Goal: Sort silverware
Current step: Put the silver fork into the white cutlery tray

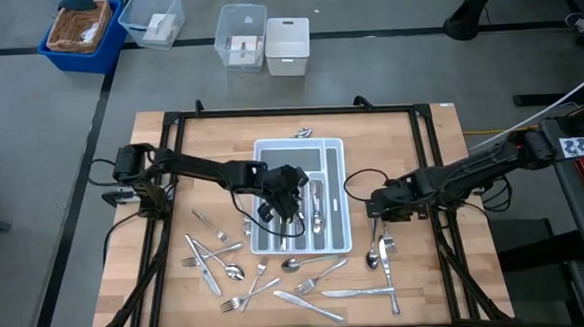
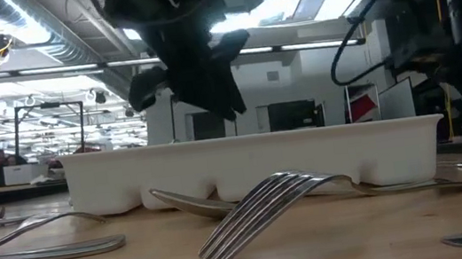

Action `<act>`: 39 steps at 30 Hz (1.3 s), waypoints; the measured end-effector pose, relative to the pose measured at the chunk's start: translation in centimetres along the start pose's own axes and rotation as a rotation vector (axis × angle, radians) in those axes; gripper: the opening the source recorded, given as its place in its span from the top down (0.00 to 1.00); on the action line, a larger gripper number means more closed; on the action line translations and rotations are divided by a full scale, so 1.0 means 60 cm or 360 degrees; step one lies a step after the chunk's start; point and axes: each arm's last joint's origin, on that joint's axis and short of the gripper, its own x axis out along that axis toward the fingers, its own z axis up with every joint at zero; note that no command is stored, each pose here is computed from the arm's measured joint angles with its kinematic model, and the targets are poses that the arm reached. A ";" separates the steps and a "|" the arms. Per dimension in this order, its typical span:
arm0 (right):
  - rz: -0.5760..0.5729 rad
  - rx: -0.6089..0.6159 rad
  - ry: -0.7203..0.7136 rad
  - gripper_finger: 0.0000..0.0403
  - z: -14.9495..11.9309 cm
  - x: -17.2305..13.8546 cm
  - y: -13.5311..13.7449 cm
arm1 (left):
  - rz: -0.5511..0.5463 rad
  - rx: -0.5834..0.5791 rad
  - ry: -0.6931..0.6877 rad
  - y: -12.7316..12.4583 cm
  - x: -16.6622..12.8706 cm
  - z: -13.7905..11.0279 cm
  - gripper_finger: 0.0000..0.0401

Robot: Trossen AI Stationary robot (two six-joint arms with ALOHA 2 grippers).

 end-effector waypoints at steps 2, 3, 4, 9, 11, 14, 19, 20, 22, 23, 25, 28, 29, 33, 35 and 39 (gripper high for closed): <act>-0.0026 -0.0006 -0.0006 0.74 0.000 0.007 0.003 | 0.0020 -0.0035 -0.0005 0.005 -0.012 -0.002 0.82; -0.0041 -0.0004 -0.0009 0.74 0.001 0.011 0.004 | 0.0024 -0.0048 -0.0004 0.007 -0.019 -0.004 0.82; -0.0063 -0.0001 -0.0015 0.74 0.001 0.015 0.005 | 0.0029 -0.0063 -0.0003 0.009 -0.024 -0.005 0.82; -0.0168 -0.0033 -0.0026 0.74 0.003 0.034 0.008 | 0.0075 -0.0148 -0.0021 0.018 -0.064 -0.009 0.82; -0.0177 -0.0042 -0.0027 0.74 0.003 0.041 0.011 | 0.0070 -0.0171 -0.0018 0.017 -0.082 -0.010 0.82; -0.0189 -0.0071 -0.0029 0.74 0.003 0.050 0.015 | 0.0055 -0.0251 -0.0007 0.015 -0.109 -0.013 0.82; -0.0232 -0.0068 -0.0037 0.74 0.004 0.062 0.019 | 0.0001 -0.0399 0.0044 0.005 -0.152 -0.023 0.82; -0.0241 -0.0073 -0.0038 0.74 0.004 0.063 0.019 | -0.0003 -0.0425 0.0051 0.004 -0.160 -0.025 0.82; -0.0264 -0.0104 -0.0040 0.75 0.005 0.068 0.019 | -0.0036 -0.0492 0.0081 -0.002 -0.174 -0.028 0.82; -0.0272 -0.0114 -0.0040 0.76 0.005 0.069 0.019 | -0.0050 -0.0526 0.0094 -0.006 -0.183 -0.031 0.82; -0.0276 -0.0140 -0.0039 0.79 0.005 0.070 0.019 | -0.0095 -0.0605 0.0138 -0.014 -0.196 -0.036 0.82; -0.0270 -0.0155 -0.0036 0.89 0.005 0.070 0.019 | -0.0203 -0.0770 0.0256 -0.032 -0.218 -0.047 0.82; -0.0268 -0.0172 -0.0033 0.93 0.005 0.070 0.019 | -0.0242 -0.0846 0.0305 -0.039 -0.225 -0.050 0.82; -0.0242 -0.0196 -0.0008 0.96 0.004 0.068 0.021 | -0.0464 -0.1241 0.0533 -0.069 -0.247 -0.063 0.82; -0.0229 -0.0217 0.0015 0.94 0.002 0.063 0.025 | -0.0579 -0.1447 0.0660 -0.083 -0.255 -0.066 0.82; -0.0103 -0.0278 0.0052 0.95 -0.007 0.037 0.044 | -0.0650 -0.1626 0.0826 -0.104 -0.259 -0.064 0.82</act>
